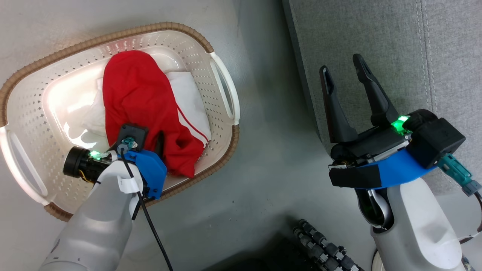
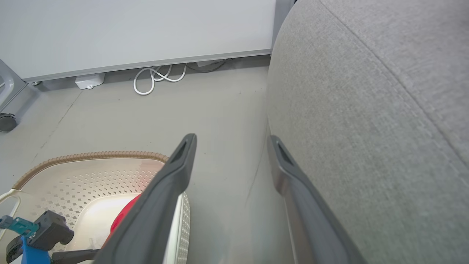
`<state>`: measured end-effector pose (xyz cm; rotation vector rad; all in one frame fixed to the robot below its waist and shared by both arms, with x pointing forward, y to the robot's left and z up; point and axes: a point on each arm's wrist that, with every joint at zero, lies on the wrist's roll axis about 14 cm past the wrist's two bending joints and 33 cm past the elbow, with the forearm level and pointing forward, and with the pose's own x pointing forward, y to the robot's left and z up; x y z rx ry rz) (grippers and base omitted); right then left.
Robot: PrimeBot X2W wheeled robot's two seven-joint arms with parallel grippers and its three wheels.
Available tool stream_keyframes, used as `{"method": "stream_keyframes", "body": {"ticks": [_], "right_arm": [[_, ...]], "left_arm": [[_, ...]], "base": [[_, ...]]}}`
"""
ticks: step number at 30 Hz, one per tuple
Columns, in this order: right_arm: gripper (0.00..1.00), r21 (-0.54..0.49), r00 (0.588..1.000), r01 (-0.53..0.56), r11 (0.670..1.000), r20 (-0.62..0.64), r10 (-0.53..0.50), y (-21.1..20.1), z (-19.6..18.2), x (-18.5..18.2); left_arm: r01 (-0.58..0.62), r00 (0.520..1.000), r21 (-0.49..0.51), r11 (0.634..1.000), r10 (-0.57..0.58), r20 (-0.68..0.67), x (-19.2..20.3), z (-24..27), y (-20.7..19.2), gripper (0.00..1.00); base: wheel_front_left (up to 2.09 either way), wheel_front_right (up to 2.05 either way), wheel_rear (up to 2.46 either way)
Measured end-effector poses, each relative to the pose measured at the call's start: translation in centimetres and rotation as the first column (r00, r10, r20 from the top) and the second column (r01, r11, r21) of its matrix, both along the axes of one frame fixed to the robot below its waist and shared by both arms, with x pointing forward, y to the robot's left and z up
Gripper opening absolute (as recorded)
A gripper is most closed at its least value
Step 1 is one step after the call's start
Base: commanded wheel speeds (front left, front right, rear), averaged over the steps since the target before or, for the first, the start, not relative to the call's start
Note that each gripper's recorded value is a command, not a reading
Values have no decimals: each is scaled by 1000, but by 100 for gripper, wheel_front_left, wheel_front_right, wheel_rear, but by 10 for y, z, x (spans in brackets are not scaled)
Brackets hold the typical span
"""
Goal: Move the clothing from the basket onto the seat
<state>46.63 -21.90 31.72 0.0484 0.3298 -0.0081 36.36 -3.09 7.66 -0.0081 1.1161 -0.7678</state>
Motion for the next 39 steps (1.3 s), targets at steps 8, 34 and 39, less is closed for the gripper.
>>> {"method": "stream_keyframes", "body": {"ticks": [8, 34, 39], "right_arm": [[100, 4, 1000, -3, 1000, -3, 3, 1, -3, 1], [100, 7, 1000, 10, 1000, -1, -10, 0, 1, -5], [100, 8, 1000, 7, 1000, 3, -7, 0, 2, -4]], "left_arm": [[-34, 999, 95, 995, 37, -35, 1, -13, 15, 100], [-49, 991, 108, 993, 62, -118, -2, -13, 10, 0], [-54, 992, 102, 993, 65, -105, 3, -11, 9, 0]], "base": [[0, 0, 0], [0, 0, 0], [0, 0, 0]]}}
